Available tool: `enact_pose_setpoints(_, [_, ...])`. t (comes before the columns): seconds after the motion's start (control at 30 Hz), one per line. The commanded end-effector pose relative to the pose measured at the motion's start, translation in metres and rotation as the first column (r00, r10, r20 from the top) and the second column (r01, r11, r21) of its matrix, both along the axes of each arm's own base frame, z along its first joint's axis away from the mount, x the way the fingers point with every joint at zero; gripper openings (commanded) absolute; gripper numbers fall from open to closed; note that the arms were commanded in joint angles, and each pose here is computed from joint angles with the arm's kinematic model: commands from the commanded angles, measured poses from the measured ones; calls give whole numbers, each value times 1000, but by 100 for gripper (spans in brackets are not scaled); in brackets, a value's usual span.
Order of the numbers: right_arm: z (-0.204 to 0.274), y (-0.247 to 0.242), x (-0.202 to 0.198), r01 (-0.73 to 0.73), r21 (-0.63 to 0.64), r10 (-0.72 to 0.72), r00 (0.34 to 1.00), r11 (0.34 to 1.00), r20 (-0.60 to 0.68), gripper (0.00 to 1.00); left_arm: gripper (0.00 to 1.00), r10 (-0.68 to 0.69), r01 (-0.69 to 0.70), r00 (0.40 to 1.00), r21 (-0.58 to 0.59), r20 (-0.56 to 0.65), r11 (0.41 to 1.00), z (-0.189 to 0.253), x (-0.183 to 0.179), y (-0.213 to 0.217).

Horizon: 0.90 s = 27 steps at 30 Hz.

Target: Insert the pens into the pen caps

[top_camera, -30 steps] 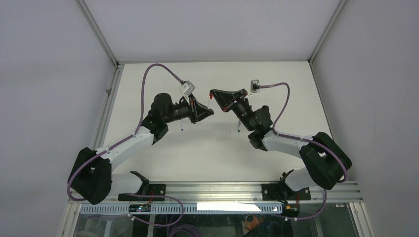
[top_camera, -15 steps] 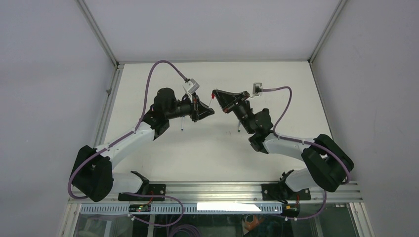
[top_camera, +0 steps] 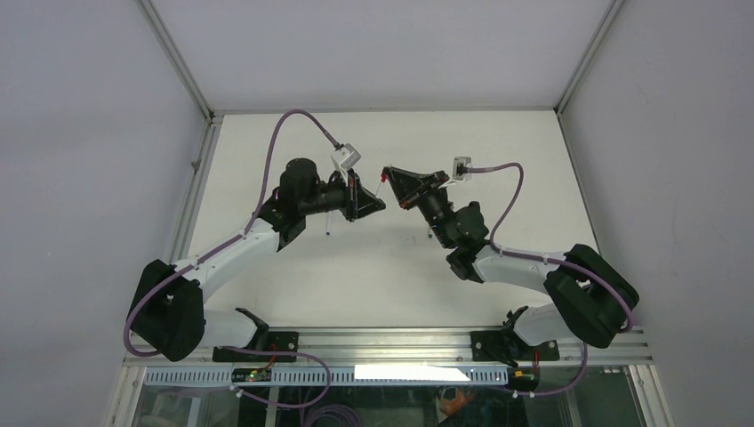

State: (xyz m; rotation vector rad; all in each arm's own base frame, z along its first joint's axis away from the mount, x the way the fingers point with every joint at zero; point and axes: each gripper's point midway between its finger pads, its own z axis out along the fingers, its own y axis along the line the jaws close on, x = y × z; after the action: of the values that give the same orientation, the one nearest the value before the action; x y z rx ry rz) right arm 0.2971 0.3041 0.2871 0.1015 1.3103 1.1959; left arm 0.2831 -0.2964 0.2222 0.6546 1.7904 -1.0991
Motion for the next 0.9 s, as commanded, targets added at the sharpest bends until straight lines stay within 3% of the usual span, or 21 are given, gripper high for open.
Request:
enact_pose_setpoints(0.0, [-59, 44, -48, -233, -153, 219, 970, 960, -106, 0, 0, 155, -83, 941, -238, 302, 968, 122, 38, -1])
enact_pose_setpoints(0.87, [-96, 58, -61, -250, -211, 215, 961, 945, -175, 0, 0, 294, -231, 894, -215, 338, 949, 132, 56, 20])
